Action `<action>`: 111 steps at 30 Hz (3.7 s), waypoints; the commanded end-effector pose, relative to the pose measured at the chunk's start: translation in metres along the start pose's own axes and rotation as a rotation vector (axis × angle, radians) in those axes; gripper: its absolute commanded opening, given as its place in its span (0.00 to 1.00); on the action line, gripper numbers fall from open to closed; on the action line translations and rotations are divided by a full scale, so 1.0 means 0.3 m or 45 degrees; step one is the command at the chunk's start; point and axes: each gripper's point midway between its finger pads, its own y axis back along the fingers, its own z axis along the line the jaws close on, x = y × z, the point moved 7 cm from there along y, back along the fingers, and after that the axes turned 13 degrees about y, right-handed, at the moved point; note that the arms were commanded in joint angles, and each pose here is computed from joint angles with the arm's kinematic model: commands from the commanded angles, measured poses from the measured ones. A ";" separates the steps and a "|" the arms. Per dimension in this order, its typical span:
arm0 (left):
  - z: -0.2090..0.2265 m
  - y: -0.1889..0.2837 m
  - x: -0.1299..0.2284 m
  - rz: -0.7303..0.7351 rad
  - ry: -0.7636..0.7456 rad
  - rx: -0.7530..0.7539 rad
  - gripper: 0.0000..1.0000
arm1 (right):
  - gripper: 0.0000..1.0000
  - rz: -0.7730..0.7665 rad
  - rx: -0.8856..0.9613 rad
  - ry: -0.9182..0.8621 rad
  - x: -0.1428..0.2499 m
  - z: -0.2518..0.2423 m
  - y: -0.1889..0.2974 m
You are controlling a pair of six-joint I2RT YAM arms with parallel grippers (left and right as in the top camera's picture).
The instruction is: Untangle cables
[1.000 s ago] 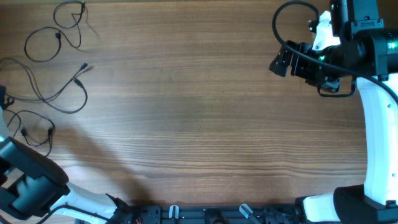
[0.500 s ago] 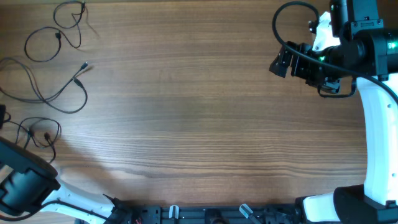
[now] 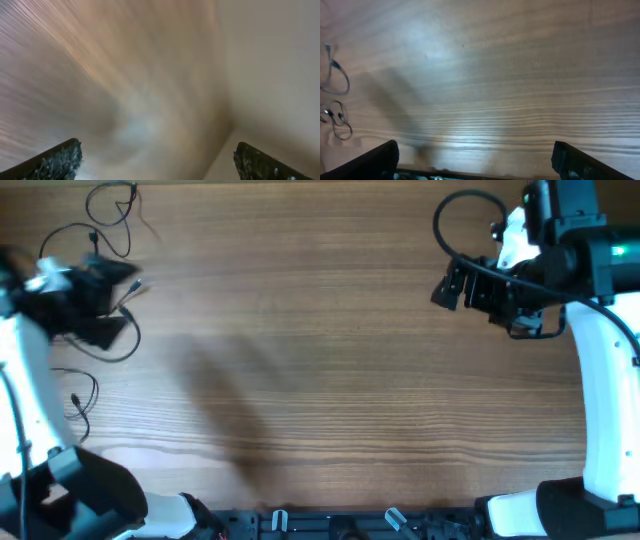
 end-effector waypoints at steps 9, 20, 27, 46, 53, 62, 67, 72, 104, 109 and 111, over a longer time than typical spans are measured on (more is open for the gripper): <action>-0.050 -0.116 0.415 0.235 -0.544 -0.332 1.00 | 0.99 -0.178 0.028 0.050 0.159 0.011 0.154; 0.040 0.314 0.738 0.049 -0.828 -0.075 1.00 | 1.00 -0.435 0.007 0.039 0.515 -0.018 0.280; 0.255 0.555 0.915 -0.118 -0.923 0.179 1.00 | 1.00 -0.456 -0.005 0.016 0.607 -0.049 0.206; 0.399 0.655 1.002 -0.234 -1.011 0.350 1.00 | 1.00 -0.453 -0.010 -0.039 0.598 -0.051 0.197; 0.399 0.655 1.002 -0.234 -1.011 0.350 1.00 | 1.00 -0.453 -0.010 -0.039 0.598 -0.051 0.197; 0.399 0.655 1.002 -0.233 -1.011 0.351 1.00 | 1.00 -0.491 0.159 -0.060 0.589 -0.096 0.202; 0.399 0.655 1.002 -0.233 -1.011 0.351 1.00 | 1.00 -0.586 0.245 0.031 0.575 -0.120 0.191; 0.399 0.655 1.002 -0.234 -1.010 0.350 1.00 | 1.00 -0.764 0.139 0.427 0.549 -0.097 0.085; 0.399 0.655 1.002 -0.234 -1.010 0.350 1.00 | 1.00 -1.746 0.226 0.675 0.495 -0.224 -0.356; 0.399 0.655 1.002 -0.234 -1.010 0.350 1.00 | 1.00 -1.625 0.298 0.684 0.503 -0.258 -0.403; 0.399 0.655 1.002 -0.234 -1.010 0.350 1.00 | 1.00 -1.622 0.318 0.655 0.502 -0.266 -0.403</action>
